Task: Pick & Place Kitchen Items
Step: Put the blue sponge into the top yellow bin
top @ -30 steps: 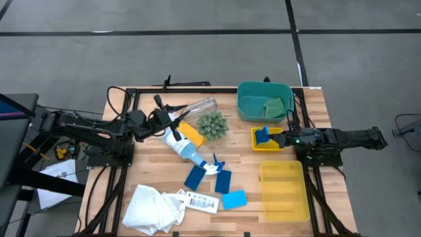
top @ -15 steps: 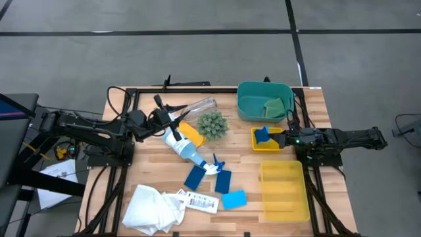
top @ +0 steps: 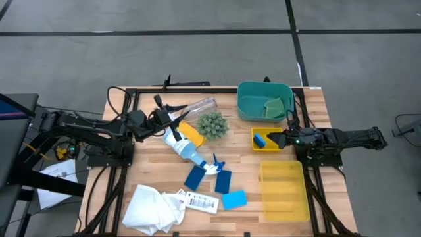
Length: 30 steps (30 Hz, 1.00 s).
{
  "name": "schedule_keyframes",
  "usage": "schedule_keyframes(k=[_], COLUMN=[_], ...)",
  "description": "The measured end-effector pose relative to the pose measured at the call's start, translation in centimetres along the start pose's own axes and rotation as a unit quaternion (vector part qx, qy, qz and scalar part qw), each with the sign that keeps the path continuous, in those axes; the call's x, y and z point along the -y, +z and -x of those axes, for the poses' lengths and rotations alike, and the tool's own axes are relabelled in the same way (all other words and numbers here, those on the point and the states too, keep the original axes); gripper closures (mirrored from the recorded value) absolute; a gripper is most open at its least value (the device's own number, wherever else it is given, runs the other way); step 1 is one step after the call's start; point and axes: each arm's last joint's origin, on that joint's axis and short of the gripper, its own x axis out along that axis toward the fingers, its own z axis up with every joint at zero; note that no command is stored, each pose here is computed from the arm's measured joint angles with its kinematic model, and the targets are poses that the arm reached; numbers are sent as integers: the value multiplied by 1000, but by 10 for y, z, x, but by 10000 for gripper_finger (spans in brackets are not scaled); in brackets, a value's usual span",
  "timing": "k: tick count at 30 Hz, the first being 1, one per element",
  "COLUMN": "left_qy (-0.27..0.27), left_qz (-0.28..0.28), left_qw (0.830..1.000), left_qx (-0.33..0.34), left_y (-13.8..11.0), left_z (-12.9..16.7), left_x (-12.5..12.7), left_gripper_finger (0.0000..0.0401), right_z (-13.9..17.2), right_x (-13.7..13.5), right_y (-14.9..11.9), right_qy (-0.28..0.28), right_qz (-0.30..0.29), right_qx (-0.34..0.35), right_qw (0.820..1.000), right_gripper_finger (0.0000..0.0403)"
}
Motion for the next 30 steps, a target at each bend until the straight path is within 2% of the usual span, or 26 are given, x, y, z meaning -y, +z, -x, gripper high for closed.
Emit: schedule_keyframes(k=[4, 8, 16, 22, 27, 30], left_qy=[-1, -1, -1, -1, -1, -1], left_qz=[-1, -2, -2, -2, -2, -2], left_qw=[1000, 1000, 1000, 1000, 1000, 1000], left_qx=[-2, -3, -3, -3, -3, -3], left_y=[0, -1, -1, -1, -1, -1], left_z=[0, 0, 0, 0, 0, 0], left_x=[0, 0, 0, 0, 0, 0], left_gripper_finger=[309, 309, 309, 309, 309, 309], right_z=[1, 4, 8, 7, 3, 0], right_x=[0, -6, -21, -28, -52, -76], right_y=[1, 7, 7, 0, 2, 6], right_qy=[-9, 7, 97, 121, 147, 121], right_qz=[8, 18, 75, 92, 131, 167], right_qx=[11, 26, 21, -10, 20, 29], right_qw=[1000, 999, 992, 988, 980, 978], right_gripper_finger=[191, 180, 194, 210, 210, 212])
